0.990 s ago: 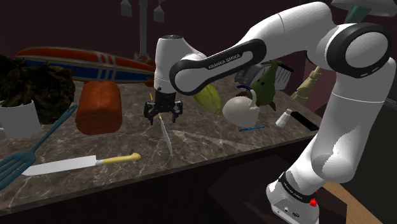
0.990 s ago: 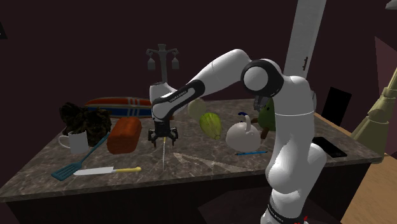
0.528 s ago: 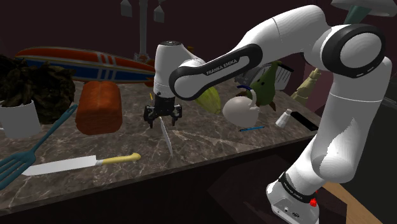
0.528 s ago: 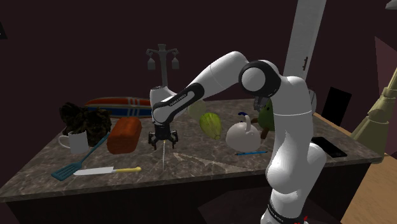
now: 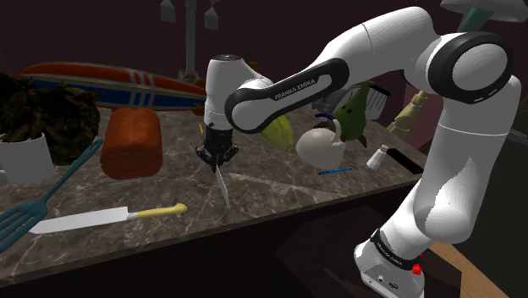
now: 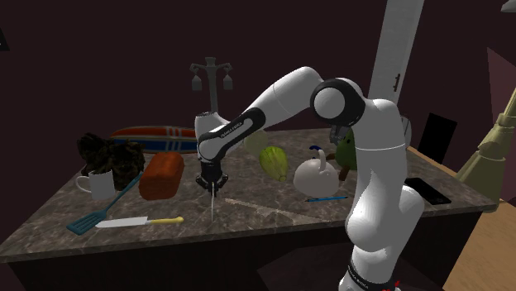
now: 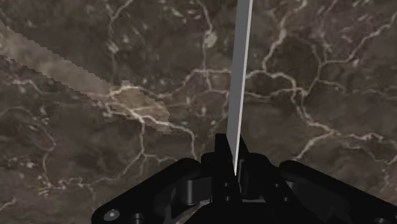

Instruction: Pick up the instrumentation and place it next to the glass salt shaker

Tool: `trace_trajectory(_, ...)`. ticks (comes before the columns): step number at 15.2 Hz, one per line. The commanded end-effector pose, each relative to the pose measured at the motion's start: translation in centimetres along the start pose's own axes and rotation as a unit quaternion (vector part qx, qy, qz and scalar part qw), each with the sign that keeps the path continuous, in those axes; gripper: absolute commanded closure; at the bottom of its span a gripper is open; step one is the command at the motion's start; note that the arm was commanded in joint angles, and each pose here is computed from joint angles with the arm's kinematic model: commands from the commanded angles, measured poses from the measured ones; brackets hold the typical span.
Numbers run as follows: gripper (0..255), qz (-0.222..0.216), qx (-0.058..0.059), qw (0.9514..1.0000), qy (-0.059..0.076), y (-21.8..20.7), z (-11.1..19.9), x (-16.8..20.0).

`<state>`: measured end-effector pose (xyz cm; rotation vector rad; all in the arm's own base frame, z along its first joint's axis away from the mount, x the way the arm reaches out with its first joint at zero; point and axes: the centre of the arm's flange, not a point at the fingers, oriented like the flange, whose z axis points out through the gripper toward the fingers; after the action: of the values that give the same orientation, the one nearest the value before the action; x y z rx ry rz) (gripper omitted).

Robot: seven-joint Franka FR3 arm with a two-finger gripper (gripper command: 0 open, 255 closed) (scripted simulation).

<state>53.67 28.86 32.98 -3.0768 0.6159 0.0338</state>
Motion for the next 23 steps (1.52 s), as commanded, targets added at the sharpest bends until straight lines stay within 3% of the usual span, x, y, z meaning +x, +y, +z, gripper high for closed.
trace_trajectory(1, 255, 0.0, 0.0, 1.0, 0.0, 0.0, 0.0, 0.0)
trace_trajectory(5, 255, 0.0, 0.0, 1.0, 0.0, 0.0, 0.0, 0.0)
trace_trajectory(23, 255, 0.0, 0.0, 1.0, 0.0, 0.0, -9.5, -0.2)
